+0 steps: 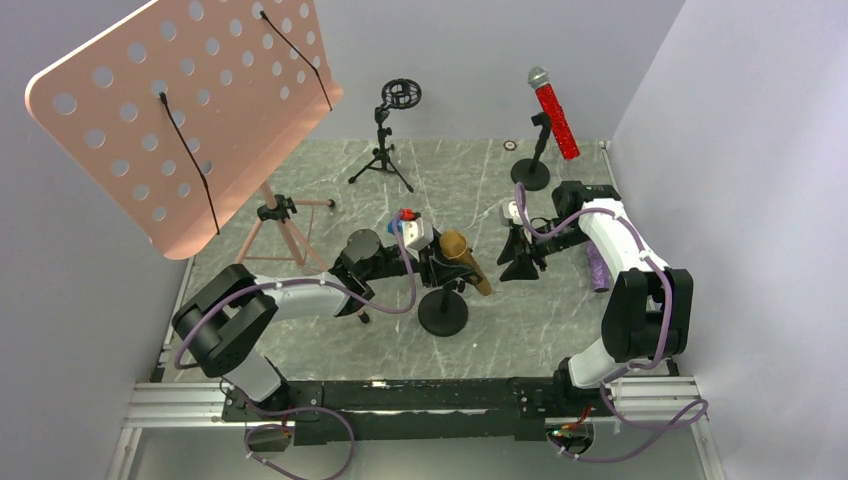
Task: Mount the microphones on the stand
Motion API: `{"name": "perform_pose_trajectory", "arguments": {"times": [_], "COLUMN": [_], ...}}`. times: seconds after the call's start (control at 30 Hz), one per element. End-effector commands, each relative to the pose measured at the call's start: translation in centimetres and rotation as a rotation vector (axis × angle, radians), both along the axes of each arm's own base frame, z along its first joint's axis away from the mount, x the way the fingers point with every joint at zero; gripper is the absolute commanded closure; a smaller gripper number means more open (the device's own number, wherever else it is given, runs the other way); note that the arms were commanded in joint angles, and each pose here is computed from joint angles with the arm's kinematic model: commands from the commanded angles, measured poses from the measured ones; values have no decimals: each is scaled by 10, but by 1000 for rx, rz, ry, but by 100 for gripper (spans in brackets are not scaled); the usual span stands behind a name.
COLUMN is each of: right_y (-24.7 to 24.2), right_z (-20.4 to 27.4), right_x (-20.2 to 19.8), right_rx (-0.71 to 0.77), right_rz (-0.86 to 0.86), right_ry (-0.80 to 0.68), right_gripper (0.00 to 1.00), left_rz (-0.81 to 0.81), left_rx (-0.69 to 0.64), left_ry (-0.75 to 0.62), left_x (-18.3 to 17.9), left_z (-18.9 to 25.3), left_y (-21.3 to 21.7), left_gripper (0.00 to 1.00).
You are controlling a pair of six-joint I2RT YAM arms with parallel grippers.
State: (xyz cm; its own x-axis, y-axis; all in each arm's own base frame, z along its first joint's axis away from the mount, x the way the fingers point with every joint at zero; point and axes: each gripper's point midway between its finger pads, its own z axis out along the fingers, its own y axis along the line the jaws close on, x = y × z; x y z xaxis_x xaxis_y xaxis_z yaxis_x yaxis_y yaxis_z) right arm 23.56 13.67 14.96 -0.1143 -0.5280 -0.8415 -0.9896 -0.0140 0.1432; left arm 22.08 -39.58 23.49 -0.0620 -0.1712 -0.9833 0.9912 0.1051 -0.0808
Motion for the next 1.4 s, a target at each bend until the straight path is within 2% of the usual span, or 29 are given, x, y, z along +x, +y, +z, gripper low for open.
{"name": "perform_pose_trajectory", "arguments": {"times": [0.0,0.23,0.4,0.43,0.5,0.6,0.7,0.77,0.9,0.97,1.07,1.13,1.17,1.37], "right_y": [3,4,4,4,4,5,6,6,8,10,14,18,21,42], "right_z": [11,13,12,12,12,12,13,14,17,18,21,24,30,48], "right_x": [2,1,0,0,0,-1,-2,-3,-6,-9,-12,-12,-11,-7], "right_rx": [46,56,60,61,63,69,77,82,98,121,154,176,200,288], "right_rz": [10,13,15,17,17,22,23,24,30,43,51,50,45,31], "right_ry": [-54,-53,-51,-51,-49,-40,-38,-39,-42,-42,-40,-26,-22,-3], "right_gripper": [51,51,51,51,51,50,49,47,38,34,26,4,1,0], "left_rz": [-10,0,13,17,28,55,91,105,139,160,196,225,246,358], "left_rx": [246,278,262,257,246,229,193,175,150,142,139,146,147,111], "left_ry": [197,215,218,217,219,228,213,192,143,112,66,38,24,-13], "left_x": [-10,-10,-9,-8,-6,-3,0,0,2,2,2,1,-1,-14], "left_z": [-100,-118,-113,-110,-103,-90,-73,-61,-41,-33,-23,-20,-19,-15], "left_y": [8,9,10,9,10,11,15,17,25,30,40,49,56,97], "left_gripper": [100,100,100,98,85,52,27,16,5,1,1,1,1,1]}}
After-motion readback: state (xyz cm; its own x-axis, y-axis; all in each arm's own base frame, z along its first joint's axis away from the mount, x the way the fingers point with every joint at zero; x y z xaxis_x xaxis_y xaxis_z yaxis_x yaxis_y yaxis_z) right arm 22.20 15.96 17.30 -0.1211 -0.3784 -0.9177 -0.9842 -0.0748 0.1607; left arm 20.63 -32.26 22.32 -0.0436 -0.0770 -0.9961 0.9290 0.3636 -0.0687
